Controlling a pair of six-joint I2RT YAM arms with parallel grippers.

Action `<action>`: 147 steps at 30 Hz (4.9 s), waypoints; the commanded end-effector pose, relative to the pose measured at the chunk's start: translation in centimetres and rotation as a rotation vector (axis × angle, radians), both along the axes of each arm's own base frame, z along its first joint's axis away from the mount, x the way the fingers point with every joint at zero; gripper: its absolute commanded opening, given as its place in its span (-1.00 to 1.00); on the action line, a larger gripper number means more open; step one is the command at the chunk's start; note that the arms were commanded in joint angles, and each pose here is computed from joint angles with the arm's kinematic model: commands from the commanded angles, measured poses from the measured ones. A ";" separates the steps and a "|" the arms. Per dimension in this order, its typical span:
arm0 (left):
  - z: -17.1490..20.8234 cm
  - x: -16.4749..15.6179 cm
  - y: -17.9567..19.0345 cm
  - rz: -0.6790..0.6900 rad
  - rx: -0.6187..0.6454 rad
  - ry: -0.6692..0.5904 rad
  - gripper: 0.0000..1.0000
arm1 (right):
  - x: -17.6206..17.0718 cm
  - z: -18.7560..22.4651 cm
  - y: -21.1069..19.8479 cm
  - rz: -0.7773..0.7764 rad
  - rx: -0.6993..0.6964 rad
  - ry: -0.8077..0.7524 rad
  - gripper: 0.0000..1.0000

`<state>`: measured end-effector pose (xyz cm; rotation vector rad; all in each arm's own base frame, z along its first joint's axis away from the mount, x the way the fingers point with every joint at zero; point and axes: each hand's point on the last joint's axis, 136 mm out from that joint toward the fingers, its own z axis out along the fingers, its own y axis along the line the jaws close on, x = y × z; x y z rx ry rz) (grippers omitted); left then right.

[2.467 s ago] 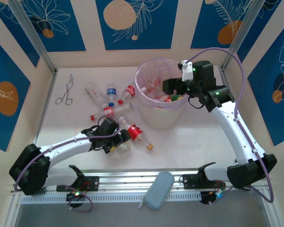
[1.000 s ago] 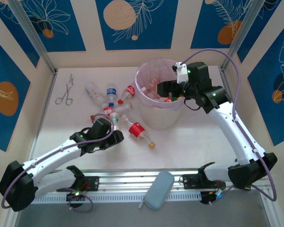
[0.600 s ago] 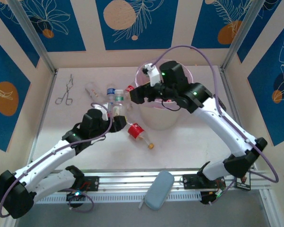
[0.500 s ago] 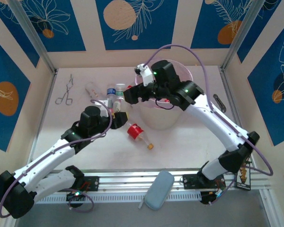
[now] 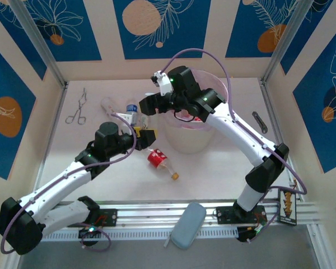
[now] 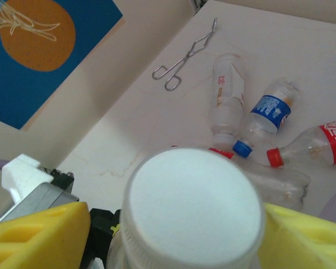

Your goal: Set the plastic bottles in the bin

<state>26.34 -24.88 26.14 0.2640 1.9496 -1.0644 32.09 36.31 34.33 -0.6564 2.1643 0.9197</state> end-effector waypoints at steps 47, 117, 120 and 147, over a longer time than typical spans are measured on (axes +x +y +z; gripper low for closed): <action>4.8 3.1 -1.2 0.061 -0.085 0.042 1.00 | 4.0 8.0 -19.0 -0.449 -0.014 -0.299 -0.22; 3.7 11.4 -3.4 0.155 0.114 0.022 0.60 | 7.4 -5.4 -15.4 -0.327 -0.180 0.064 0.11; 3.7 11.4 -3.4 0.157 0.114 0.026 0.60 | 7.6 -6.9 -14.2 -0.308 -0.198 0.087 0.01; -4.2 1.2 5.8 0.286 0.105 0.542 1.00 | 0.0 1.6 -24.3 -0.574 -0.086 -0.113 0.63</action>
